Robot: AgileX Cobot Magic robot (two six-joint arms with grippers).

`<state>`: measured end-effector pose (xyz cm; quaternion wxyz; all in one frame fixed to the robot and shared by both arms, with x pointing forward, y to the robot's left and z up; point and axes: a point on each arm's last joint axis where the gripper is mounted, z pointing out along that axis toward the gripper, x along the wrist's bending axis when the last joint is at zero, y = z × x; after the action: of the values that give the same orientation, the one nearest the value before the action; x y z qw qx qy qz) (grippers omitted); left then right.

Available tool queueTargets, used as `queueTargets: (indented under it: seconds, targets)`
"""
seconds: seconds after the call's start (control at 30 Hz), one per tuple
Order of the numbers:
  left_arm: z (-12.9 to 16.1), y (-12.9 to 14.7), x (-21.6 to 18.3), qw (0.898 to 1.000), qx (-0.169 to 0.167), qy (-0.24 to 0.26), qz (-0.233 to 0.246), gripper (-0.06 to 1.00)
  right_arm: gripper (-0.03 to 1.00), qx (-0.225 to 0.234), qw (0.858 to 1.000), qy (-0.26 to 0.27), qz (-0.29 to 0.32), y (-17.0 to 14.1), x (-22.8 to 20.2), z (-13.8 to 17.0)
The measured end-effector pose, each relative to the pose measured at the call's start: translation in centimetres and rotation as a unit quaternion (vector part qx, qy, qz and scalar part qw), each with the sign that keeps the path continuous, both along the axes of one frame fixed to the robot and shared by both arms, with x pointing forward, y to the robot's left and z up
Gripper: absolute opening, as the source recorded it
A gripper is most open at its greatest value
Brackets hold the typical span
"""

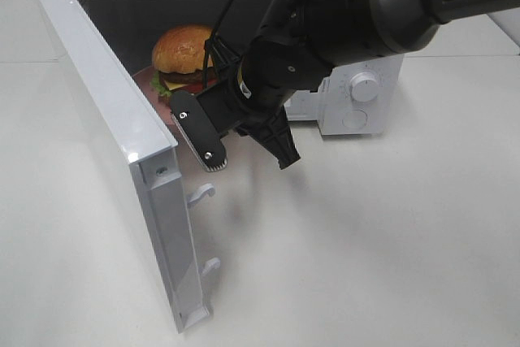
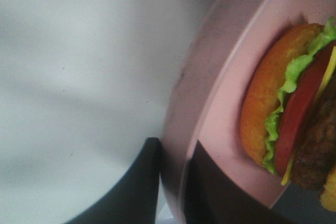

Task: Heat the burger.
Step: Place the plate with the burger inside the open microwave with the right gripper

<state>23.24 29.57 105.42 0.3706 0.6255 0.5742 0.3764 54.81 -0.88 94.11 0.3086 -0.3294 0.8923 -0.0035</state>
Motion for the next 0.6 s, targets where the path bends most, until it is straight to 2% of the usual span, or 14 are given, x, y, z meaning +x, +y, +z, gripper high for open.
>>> queueTargets:
  seconds: [0.6]
  targets:
    - [0.0, 0.1, 0.0, 1.000, 0.004, 0.000, 0.003, 1.00, 0.13, -0.007, 1.000, -0.021, -0.012, 2.6, 3.0, 0.7]
